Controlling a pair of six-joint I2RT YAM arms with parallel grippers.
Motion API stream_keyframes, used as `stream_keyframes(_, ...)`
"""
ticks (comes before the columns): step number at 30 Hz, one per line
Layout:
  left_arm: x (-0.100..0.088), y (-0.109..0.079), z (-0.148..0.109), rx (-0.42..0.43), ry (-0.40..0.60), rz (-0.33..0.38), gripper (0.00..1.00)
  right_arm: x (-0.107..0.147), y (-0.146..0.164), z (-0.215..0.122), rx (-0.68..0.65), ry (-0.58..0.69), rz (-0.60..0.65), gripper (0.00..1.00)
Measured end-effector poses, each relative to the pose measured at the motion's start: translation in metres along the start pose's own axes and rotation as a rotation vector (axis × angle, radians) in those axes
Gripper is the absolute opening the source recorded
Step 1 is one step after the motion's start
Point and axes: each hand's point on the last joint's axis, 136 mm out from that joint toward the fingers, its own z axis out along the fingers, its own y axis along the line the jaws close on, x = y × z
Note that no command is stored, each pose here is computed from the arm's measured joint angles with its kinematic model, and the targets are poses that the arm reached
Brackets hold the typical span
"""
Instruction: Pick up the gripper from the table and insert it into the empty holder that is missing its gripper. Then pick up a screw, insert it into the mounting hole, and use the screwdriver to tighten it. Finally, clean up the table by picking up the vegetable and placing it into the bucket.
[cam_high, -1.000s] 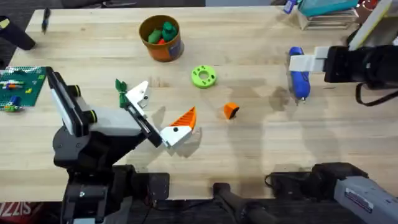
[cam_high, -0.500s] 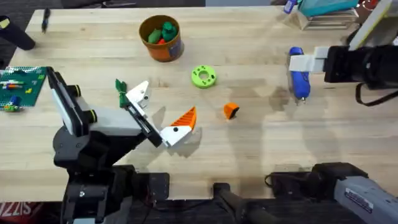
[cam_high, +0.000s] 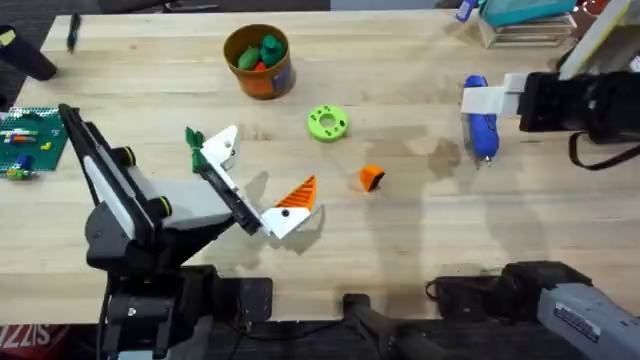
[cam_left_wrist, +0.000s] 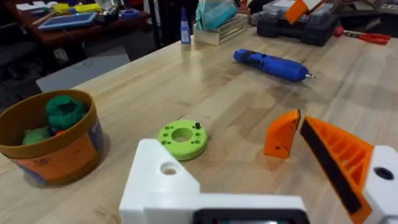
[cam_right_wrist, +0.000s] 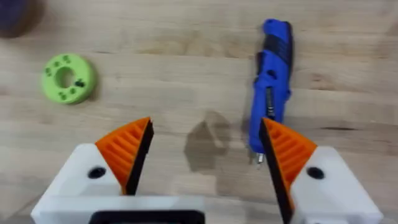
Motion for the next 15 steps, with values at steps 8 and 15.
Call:
stream_keyframes(8,0.0,0.0,0.0,0.0,0.0,0.011,0.985,0.008,0.046,0.007,-0.157,0.051,-0.062,0.994)
stream_keyframes(15,0.0,0.0,0.0,0.001,0.0,0.011,0.985,0.007,0.098,0.017,-0.268,0.124,-0.188,0.993)
